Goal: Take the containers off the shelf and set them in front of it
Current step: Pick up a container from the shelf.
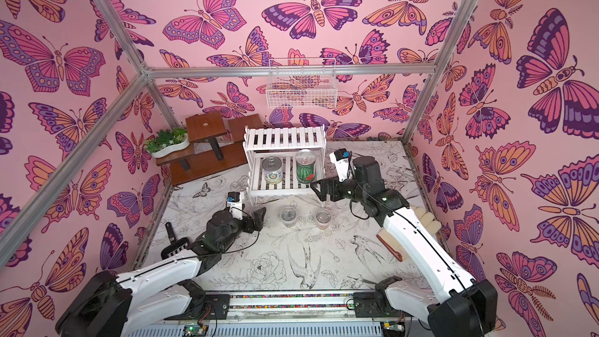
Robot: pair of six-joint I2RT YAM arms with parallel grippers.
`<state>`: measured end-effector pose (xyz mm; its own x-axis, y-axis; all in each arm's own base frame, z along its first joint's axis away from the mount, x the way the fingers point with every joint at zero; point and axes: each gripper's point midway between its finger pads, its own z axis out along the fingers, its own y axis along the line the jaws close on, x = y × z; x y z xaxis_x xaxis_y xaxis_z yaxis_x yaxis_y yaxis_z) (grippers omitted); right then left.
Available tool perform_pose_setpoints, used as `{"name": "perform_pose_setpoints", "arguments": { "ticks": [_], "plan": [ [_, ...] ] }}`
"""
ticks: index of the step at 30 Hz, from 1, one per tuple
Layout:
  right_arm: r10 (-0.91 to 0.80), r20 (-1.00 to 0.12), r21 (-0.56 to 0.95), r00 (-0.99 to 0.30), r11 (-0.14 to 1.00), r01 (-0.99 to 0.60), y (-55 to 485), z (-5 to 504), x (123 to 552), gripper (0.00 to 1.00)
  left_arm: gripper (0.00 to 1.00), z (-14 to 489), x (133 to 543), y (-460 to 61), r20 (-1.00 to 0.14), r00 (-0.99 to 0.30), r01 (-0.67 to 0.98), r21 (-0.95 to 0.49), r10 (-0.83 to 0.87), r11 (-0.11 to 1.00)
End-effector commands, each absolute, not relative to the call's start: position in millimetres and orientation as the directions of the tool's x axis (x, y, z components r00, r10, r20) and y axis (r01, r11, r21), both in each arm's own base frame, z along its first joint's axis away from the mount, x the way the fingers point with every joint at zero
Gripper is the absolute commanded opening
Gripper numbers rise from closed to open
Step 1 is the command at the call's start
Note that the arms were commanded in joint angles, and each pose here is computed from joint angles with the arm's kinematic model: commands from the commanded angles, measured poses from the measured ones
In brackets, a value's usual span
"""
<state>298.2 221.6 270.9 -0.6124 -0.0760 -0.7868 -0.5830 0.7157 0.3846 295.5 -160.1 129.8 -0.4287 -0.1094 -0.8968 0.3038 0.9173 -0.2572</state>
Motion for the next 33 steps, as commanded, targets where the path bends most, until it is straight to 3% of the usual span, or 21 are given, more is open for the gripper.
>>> {"name": "perform_pose_setpoints", "arguments": {
  "ticks": [1,19,33],
  "plan": [
    [-0.126,-0.819,0.300,-0.560,0.738,-0.604,223.6,280.6,309.7,0.99,1.00,123.4,284.9,-152.2,-0.871,-0.488,0.289,-0.232,-0.066,0.929],
    [-0.240,-0.846,0.109,-0.476,0.797,-0.594,260.9,264.7,361.3,0.99,1.00,200.3,272.9,-145.0,-0.822,-0.564,0.347,-0.324,-0.080,0.880],
    [-0.219,-0.878,0.050,-0.426,0.843,-0.536,285.6,261.7,392.2,0.99,1.00,210.7,276.8,-135.7,-0.808,-0.583,0.358,-0.352,-0.088,0.865]
  ]
}}
